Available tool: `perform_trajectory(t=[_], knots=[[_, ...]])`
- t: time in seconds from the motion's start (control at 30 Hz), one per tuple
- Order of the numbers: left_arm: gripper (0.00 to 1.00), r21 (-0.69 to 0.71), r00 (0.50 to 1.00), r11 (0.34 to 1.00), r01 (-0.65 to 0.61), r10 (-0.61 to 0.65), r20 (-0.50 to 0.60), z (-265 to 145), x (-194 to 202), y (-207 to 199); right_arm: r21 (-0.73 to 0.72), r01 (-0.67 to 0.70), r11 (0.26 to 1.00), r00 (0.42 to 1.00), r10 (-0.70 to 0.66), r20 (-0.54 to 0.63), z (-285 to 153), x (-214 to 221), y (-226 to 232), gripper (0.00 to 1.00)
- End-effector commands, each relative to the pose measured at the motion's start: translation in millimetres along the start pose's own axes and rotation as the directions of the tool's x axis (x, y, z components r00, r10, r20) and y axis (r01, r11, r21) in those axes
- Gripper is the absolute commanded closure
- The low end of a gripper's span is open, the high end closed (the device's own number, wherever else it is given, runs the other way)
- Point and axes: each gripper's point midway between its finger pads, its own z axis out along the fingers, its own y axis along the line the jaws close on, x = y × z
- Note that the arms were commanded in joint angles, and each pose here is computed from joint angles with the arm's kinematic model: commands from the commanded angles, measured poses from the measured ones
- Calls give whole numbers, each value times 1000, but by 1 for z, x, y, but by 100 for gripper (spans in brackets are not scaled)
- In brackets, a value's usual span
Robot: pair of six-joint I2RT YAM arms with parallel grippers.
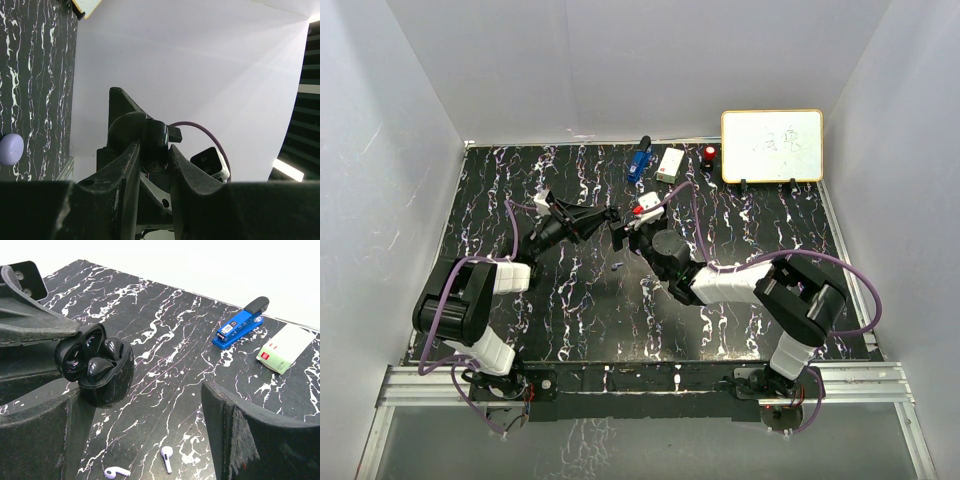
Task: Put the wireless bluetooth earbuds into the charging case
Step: Close the charging case.
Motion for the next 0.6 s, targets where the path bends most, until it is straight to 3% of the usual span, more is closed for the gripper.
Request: perform_trajectory(t=[0.0, 0.57], knots=[[100, 62, 998, 997, -51, 53, -31, -8, 16, -23, 91, -20, 996, 995, 11, 102, 2, -34, -23, 18], [100, 34, 999, 999, -33, 34, -27, -12, 16, -9, 142, -17, 990, 993, 0, 117, -9, -44, -38, 17]])
